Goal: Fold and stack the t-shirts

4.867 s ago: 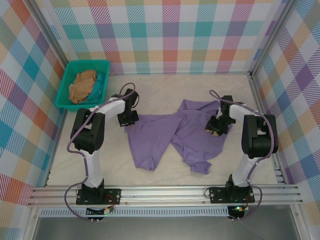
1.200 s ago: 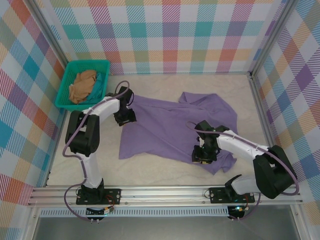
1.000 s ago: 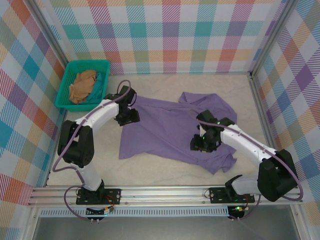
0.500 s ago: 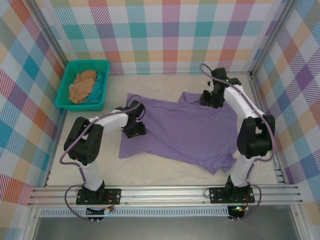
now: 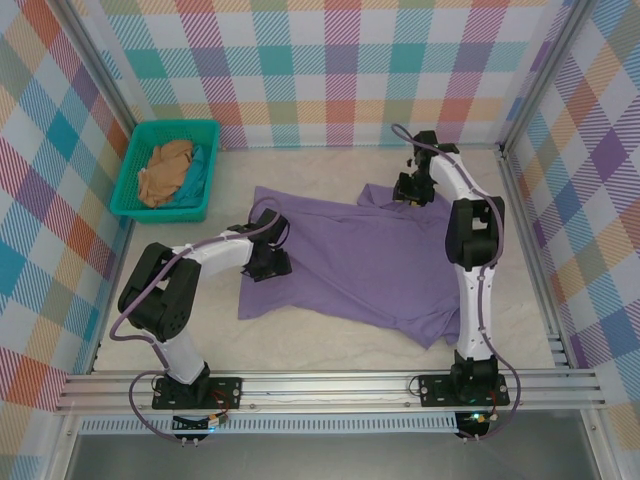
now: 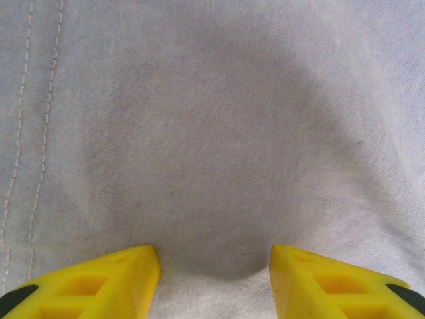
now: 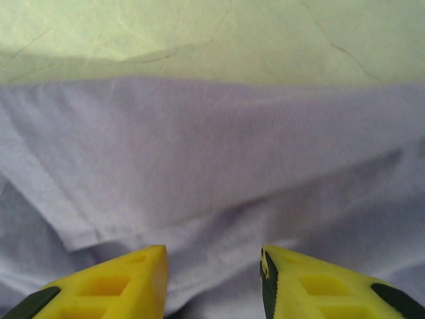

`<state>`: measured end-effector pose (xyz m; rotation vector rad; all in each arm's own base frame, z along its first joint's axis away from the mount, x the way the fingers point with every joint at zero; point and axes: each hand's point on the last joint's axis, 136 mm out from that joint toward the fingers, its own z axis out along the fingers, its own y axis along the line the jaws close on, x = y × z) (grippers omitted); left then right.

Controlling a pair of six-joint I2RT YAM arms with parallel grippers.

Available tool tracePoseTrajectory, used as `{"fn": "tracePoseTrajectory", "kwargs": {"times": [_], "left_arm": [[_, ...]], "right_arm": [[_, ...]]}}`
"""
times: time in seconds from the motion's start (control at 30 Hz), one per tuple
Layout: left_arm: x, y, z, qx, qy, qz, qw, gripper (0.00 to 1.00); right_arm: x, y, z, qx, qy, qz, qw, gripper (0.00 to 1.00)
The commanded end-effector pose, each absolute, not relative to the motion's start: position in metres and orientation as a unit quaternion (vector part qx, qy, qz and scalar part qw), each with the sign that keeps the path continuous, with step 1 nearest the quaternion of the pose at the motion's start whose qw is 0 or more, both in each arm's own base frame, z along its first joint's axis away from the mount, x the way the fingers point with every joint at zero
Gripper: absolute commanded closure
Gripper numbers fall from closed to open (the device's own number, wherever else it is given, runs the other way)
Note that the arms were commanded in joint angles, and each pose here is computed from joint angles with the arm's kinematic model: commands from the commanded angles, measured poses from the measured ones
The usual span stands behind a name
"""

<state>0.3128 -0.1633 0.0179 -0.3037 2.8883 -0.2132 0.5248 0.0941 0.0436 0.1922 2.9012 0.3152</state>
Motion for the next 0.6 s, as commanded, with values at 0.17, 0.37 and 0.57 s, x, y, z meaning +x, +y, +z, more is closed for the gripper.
{"fn": "tracePoseTrajectory", "kwargs": {"times": [0.17,0.37,0.57], "left_arm": [[0.247,-0.154,-0.021,-0.105,0.994,-0.028,-0.006,0.51],[0.225,-0.149,-0.02,-0.107,0.994,-0.023,-0.019,0.51],[0.202,-0.13,-0.016,-0.119,0.993,0.001,-0.026,0.5]], "right_arm": [[0.529,0.11,0.013,0.097,0.982,0.153,0.056,0.57],[0.549,0.119,-0.001,0.153,0.967,0.2,0.048,0.57],[0.574,0.105,-0.008,0.243,0.937,0.247,0.053,0.57]]}}
